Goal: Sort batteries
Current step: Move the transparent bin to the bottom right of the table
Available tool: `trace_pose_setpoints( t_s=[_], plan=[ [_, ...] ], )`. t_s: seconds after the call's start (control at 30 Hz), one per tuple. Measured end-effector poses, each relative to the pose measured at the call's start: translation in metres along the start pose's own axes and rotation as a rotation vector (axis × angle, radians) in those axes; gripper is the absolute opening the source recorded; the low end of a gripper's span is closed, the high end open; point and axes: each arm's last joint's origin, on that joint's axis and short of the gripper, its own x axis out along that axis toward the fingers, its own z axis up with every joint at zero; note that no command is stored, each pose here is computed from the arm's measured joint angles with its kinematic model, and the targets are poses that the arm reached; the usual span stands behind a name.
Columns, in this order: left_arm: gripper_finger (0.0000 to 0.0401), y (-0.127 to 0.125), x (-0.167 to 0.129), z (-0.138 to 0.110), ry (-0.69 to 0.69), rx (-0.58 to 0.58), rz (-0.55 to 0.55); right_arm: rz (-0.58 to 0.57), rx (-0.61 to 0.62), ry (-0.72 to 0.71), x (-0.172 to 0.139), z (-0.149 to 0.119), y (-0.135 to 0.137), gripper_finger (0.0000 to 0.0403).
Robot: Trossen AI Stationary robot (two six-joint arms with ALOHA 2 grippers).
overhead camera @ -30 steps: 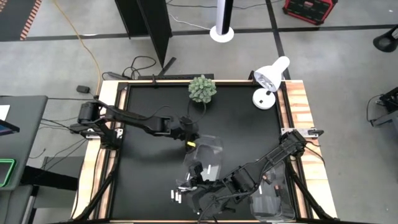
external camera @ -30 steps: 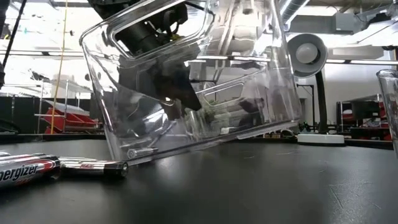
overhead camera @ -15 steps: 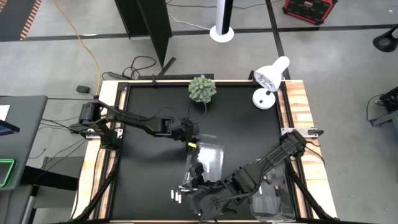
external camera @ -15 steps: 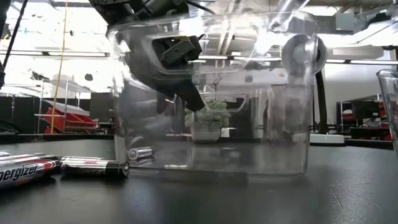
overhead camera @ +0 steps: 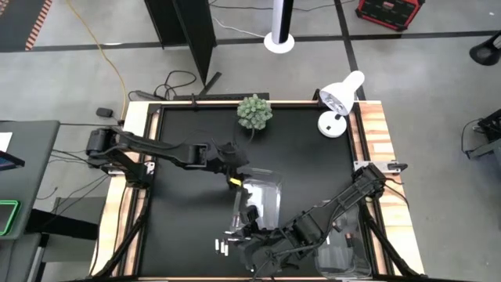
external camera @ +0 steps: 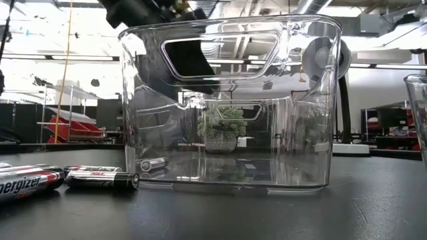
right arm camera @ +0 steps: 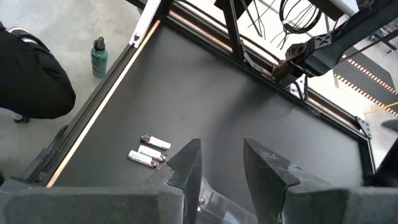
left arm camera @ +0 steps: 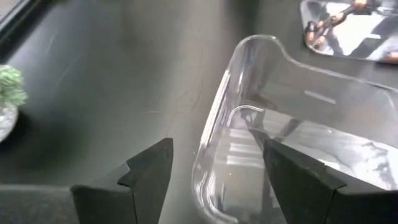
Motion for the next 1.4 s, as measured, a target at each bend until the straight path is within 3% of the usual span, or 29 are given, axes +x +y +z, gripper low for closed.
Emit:
trace_pose_setpoints(
  t_s=[0.13, 0.27, 0.5, 0.67, 1.0, 1.4],
  plan=[
    [0.0247, 0.002, -0.023, 0.001, 0.02, 0.028, 0.0, -0.014, 0.006, 0.004, -0.001, 0.0, 0.001, 0.0132],
    [0.0247, 0.004, -0.048, -0.007, 0.013, 0.035, 0.015, -0.015, 0.087, 0.084, -0.002, -0.009, 0.002, 0.0132],
    [0.0247, 0.007, -0.094, -0.029, -0.072, -0.006, 0.038, 0.163, 0.31, 0.215, 0.02, -0.025, 0.013, 0.0132],
    [0.0247, 0.011, -0.116, -0.048, -0.119, -0.061, 0.062, 0.21, 0.409, 0.323, 0.048, -0.042, 0.027, 0.0132],
    [0.0247, 0.012, -0.134, -0.083, -0.147, -0.142, 0.014, 0.139, 0.518, 0.445, 0.071, -0.063, 0.033, 0.0131],
    [0.0247, 0.009, -0.133, -0.094, -0.135, -0.134, 0.004, 0.141, 0.52, 0.635, 0.095, -0.089, 0.045, 0.01]
  ],
)
